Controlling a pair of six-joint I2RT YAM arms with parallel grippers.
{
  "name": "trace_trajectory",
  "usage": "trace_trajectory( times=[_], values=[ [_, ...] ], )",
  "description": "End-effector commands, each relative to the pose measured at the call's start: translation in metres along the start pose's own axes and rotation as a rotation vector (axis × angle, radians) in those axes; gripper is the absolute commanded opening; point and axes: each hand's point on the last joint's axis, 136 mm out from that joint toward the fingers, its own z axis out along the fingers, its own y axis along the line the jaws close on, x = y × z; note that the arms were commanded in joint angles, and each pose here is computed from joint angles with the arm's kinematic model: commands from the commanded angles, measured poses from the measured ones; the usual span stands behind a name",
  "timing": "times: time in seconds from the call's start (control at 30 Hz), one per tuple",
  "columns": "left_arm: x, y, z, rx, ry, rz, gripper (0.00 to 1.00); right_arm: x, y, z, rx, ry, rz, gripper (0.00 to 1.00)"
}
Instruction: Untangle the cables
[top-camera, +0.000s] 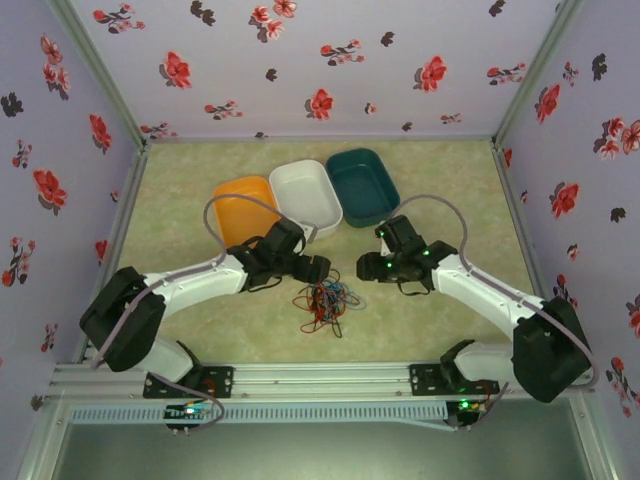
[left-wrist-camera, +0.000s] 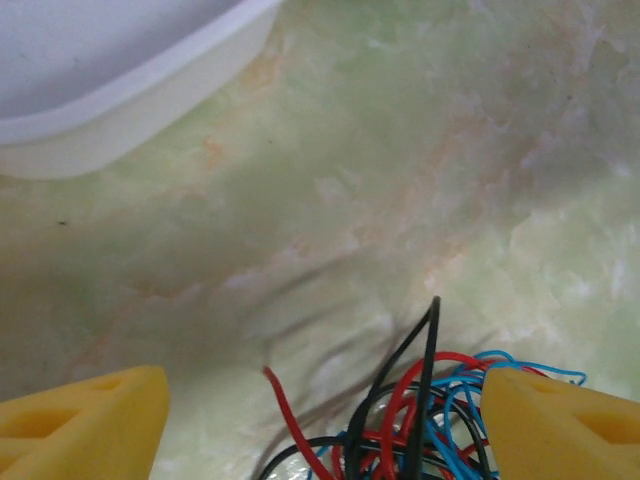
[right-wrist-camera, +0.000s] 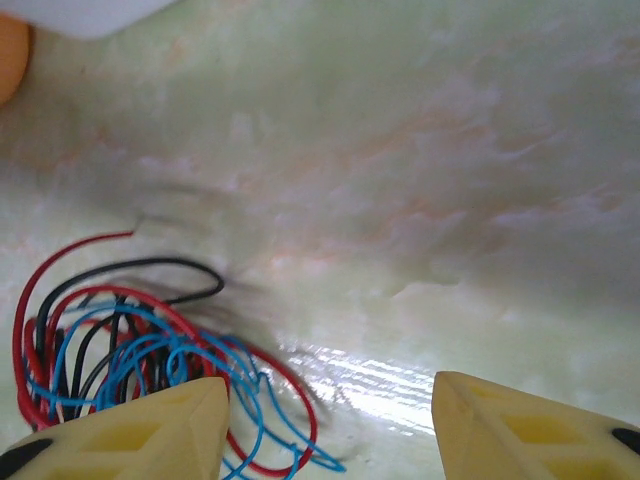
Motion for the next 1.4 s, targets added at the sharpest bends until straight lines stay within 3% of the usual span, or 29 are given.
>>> trace_trajectory(
  times=[0.0,0.4,0.6,0.7,0.9,1.07,1.37],
  values=[
    [0.015,-0.008,0.008,0.051,0.051,-0.05,0.8,0.021,0.004,0.009,-0.017,0.094,0.002,0.52],
    [0.025,-0.003,0.022,0.049,0.067,-0.1,0.7,0.052,0.017,0.037,-0.089,0.221,0.047,0.42],
    [0.031,0.0,0.029,0.045,0.075,-0.118,0.64,0.061,0.008,0.051,-0.05,0.26,0.059,0.35],
    [0.032,0.001,0.03,0.041,0.072,-0.121,0.55,0.059,0.007,0.054,-0.041,0.258,0.055,0.28],
    [0.032,0.014,0.031,-0.017,0.05,-0.128,0.24,0.046,0.003,0.053,0.008,0.223,0.031,0.09],
    [0.026,0.029,0.022,-0.08,0.01,-0.118,0.02,0.032,0.0,0.047,0.052,0.178,0.017,0.01],
    [0.009,0.059,-0.007,-0.181,-0.075,-0.078,0.0,0.006,-0.017,0.02,0.193,0.085,-0.007,0.05]
  ],
)
